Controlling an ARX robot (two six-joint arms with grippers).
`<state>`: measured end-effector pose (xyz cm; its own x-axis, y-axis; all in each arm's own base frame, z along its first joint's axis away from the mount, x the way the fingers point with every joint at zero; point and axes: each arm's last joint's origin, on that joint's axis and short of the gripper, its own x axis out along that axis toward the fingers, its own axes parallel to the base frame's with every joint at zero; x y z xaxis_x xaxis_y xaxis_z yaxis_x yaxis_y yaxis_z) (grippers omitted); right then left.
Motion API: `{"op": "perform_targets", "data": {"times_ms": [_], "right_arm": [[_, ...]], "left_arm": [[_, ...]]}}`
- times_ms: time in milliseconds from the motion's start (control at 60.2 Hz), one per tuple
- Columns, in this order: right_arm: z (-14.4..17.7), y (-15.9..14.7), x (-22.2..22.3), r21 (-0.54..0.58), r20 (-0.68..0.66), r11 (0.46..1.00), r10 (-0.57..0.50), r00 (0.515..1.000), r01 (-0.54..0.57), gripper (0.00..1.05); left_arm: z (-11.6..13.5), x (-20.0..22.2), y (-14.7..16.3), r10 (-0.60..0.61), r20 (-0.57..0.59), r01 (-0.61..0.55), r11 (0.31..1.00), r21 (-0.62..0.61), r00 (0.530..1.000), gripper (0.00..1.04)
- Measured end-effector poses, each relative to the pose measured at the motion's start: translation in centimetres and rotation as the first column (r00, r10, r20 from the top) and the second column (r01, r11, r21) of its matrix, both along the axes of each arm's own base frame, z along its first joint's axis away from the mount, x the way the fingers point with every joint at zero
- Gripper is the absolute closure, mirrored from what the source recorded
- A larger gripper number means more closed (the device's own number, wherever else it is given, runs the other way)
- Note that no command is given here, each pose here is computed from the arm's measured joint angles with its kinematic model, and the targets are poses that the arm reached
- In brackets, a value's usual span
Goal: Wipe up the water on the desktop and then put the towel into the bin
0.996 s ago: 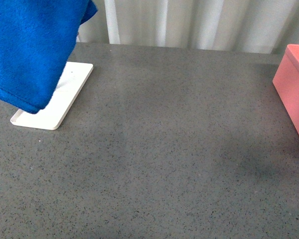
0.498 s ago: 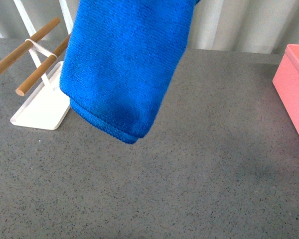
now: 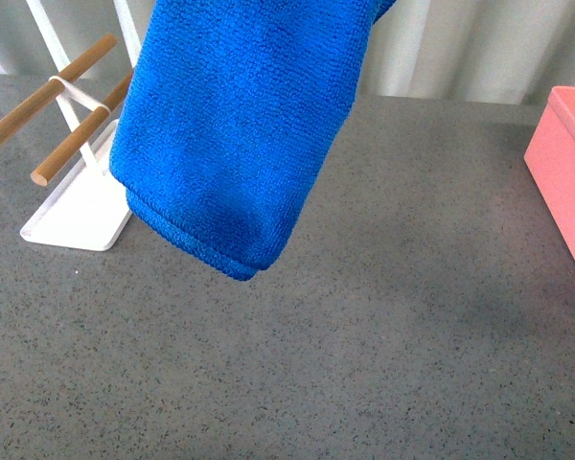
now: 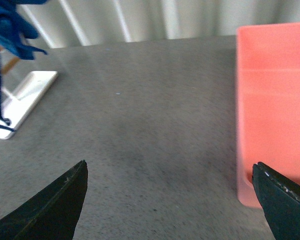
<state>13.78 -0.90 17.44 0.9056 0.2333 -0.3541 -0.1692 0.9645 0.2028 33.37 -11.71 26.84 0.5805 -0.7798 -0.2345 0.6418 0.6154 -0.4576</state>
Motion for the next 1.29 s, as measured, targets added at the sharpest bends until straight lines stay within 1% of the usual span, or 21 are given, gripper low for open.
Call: {"op": "perform_targets", "data": {"times_ms": [33,83,116,149,166,183,199,249,315,365,398,515,730,913,1178,1245,1278,1295], "right_arm": [[0.3,0.2,1.0,0.007,0.004,0.997,0.071,0.998,-0.071,0.07],[0.5,0.5,2.1,0.015,-0.005,0.989,0.146,0.989,-0.146,0.07],[0.5,0.8,2.9,0.024,-0.020,0.979,0.204,0.979,-0.203,0.07],[0.3,1.3,3.9,0.041,-0.047,0.959,0.283,0.958,-0.281,0.07],[0.2,1.5,4.2,0.046,-0.054,0.953,0.303,0.951,-0.301,0.07],[0.0,1.8,4.7,0.056,-0.069,0.942,0.335,0.940,-0.332,0.07],[-0.4,2.3,5.4,0.074,-0.087,0.917,0.397,0.914,-0.391,0.07],[-0.9,3.3,6.7,0.103,-0.107,0.871,0.489,0.866,-0.480,0.07],[-1.3,4.5,7.9,0.110,-0.100,0.825,0.564,0.819,-0.555,0.07],[-1.3,5.8,9.2,0.117,-0.075,0.774,0.632,0.772,-0.622,0.07],[-1.3,6.4,9.8,0.117,-0.060,0.753,0.656,0.752,-0.648,0.07],[-1.1,8.3,11.7,0.094,-0.026,0.718,0.695,0.719,-0.690,0.07],[-1.1,11.0,14.9,0.111,0.017,0.663,0.743,0.669,-0.740,0.07],[-0.3,12.9,17.3,0.117,0.060,0.618,0.777,0.627,-0.777,0.07],[0.8,15.2,19.8,0.113,0.102,0.604,0.783,0.613,-0.789,0.07],[1.0,15.8,20.3,0.113,0.108,0.611,0.776,0.621,-0.784,0.07],[1.1,16.2,20.6,0.117,0.105,0.620,0.769,0.631,-0.775,0.10],[1.1,16.4,20.7,0.119,0.102,0.634,0.758,0.644,-0.764,0.13]], "left_arm": [[0.0,0.0,0.0,0.000,0.000,0.000,1.000,0.000,1.000,1.00],[0.0,0.0,0.0,0.000,0.000,0.000,1.000,0.000,1.000,1.00],[0.0,0.0,0.0,-0.001,0.000,0.001,1.000,0.000,1.000,1.00],[0.0,0.0,0.0,-0.001,0.000,0.001,1.000,0.000,1.000,1.00],[0.0,0.0,0.0,-0.001,0.000,0.001,1.000,0.000,1.000,1.00],[0.0,0.0,0.0,-0.001,0.000,0.001,1.000,0.000,1.000,1.00],[0.0,0.0,0.0,-0.001,0.000,0.001,1.000,0.000,1.000,1.00],[0.0,0.0,0.0,0.000,0.000,0.000,1.000,0.000,1.000,1.00],[0.0,0.0,0.0,0.000,0.000,0.000,1.000,0.000,1.000,1.00],[0.0,0.0,0.0,-0.001,0.000,0.001,1.000,0.000,1.000,1.00],[0.0,0.0,0.0,-0.001,0.000,0.001,1.000,0.000,1.000,1.00],[0.0,0.0,0.0,-0.001,0.000,0.001,1.000,0.000,1.000,1.00],[0.0,0.0,0.0,0.000,0.000,0.000,1.000,0.000,1.000,1.00],[0.0,0.0,0.0,0.000,0.000,0.000,1.000,0.000,1.000,1.00],[0.0,0.0,0.0,0.000,0.000,0.000,1.000,-0.001,1.000,1.00],[0.0,0.0,0.0,0.000,0.000,0.000,1.000,0.000,1.000,1.00],[0.0,0.0,0.0,0.001,0.000,-0.001,1.000,0.000,1.000,1.00],[0.0,0.0,0.0,0.001,0.000,-0.001,1.000,0.000,1.000,1.00]]}}
